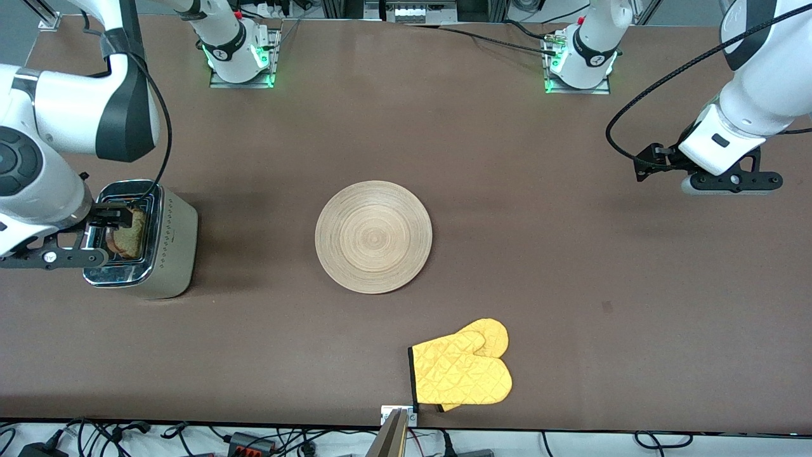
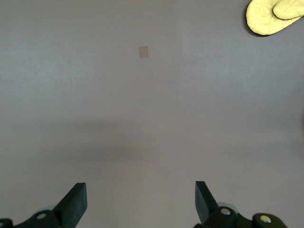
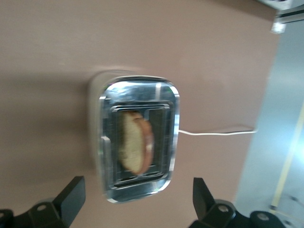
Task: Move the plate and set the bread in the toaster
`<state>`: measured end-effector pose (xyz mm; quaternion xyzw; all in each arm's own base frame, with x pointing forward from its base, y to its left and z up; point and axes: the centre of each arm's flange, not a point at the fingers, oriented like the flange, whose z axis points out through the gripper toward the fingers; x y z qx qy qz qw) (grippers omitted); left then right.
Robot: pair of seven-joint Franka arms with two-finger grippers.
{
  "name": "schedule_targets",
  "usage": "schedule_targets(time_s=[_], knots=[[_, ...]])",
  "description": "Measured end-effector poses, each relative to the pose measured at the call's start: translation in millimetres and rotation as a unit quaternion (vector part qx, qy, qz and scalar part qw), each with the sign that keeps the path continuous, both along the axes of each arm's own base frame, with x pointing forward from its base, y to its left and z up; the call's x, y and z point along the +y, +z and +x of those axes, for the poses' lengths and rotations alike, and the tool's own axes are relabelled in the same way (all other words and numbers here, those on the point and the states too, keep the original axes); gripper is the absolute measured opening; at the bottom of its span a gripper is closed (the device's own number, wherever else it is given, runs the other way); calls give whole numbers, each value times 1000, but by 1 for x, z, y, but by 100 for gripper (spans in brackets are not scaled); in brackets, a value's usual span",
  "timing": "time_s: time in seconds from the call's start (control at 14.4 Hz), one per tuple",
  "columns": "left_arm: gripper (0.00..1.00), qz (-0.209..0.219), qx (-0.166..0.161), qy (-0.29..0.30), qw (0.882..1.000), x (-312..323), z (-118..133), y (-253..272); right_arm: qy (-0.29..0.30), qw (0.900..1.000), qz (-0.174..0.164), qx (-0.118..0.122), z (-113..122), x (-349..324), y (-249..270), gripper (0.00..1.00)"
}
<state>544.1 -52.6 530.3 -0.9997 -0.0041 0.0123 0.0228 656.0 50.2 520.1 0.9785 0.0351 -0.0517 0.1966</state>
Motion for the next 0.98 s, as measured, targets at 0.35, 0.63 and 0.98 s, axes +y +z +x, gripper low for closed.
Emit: schedule_targets(time_s=[0.35,0.63,0.98], knots=[[100,0,0,0,1000,0,0,0,-62,985,164,-7,-14,-26,29,100],[100,0,0,0,1000,0,0,0,-64,983,173,-11,-16,-31,35,100],[100,0,0,0,1000,0,0,0,-64,982,175,-15,-16,-33,38,100]])
